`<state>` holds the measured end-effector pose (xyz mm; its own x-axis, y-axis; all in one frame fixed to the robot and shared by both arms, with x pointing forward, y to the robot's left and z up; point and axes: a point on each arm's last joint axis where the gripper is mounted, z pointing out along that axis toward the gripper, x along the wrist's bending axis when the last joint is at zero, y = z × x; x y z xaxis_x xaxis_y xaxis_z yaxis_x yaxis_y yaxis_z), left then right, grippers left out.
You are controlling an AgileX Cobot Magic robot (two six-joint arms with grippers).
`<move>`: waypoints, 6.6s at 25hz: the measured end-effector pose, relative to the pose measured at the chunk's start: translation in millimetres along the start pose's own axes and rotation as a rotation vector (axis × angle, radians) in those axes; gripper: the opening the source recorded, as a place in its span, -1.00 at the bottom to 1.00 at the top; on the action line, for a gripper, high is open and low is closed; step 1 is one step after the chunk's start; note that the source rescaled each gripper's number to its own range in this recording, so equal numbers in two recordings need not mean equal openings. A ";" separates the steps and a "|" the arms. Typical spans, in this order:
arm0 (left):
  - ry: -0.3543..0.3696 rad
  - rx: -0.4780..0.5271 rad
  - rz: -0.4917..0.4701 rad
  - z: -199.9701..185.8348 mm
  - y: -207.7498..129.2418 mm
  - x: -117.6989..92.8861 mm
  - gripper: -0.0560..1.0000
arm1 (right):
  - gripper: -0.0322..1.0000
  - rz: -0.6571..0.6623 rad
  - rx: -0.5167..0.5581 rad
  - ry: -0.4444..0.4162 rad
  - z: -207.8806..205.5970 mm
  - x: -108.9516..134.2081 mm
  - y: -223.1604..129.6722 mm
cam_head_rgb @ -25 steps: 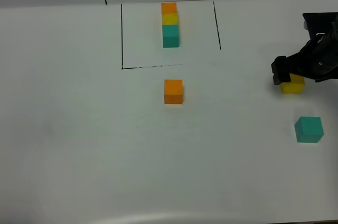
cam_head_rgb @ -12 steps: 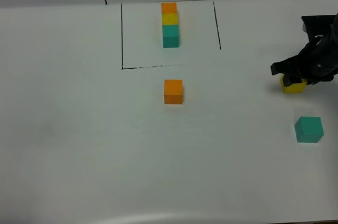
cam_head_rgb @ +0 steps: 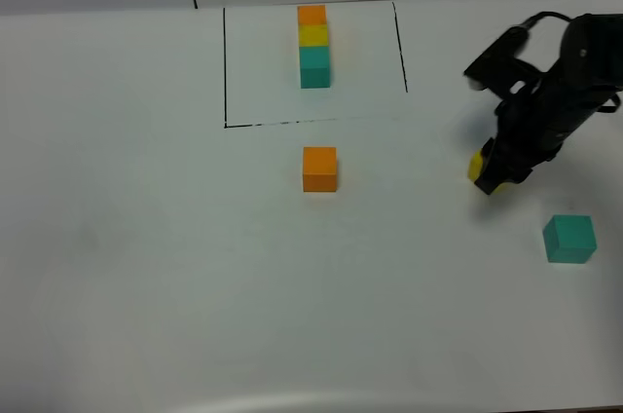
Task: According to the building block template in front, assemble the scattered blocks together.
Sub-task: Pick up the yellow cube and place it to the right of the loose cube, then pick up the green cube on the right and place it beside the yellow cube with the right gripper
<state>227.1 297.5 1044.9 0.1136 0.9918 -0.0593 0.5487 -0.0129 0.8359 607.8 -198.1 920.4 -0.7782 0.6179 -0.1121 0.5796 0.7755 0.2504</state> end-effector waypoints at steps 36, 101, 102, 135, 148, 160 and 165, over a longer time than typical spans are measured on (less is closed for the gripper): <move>-0.001 0.000 0.000 0.0 0.0 -0.1 -0.23 | -0.91 -0.643 0.025 0.148 29.7 81.5 129.3; -0.001 0.000 0.000 0.0 0.0 -0.1 -0.23 | 0.53 0.792 0.097 -0.065 -43.7 12.3 -90.2; -0.001 0.000 0.000 0.0 0.0 -0.1 -0.23 | 0.53 0.797 0.097 -0.065 -43.6 12.3 -90.6; -0.001 0.000 0.000 0.0 0.0 -0.1 -0.23 | -0.90 0.880 0.194 -0.001 -1.3 14.8 -98.8; -0.001 0.000 0.000 0.0 0.0 -0.1 -0.23 | -0.91 -0.102 0.129 0.072 -36.3 40.7 -11.4; -0.001 0.000 0.000 0.0 0.0 -0.1 -0.23 | -0.91 -0.573 0.095 0.091 -3.1 59.9 83.0; -0.001 0.000 0.000 0.0 0.0 -0.1 -0.23 | -0.91 -0.606 0.109 0.107 11.2 58.2 95.0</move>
<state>227.1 297.4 1044.9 0.1142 0.9916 -0.0601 0.5488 -0.0125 0.8359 620.3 -87.0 926.9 -0.9931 0.0520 -0.1055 0.0445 0.9964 0.0725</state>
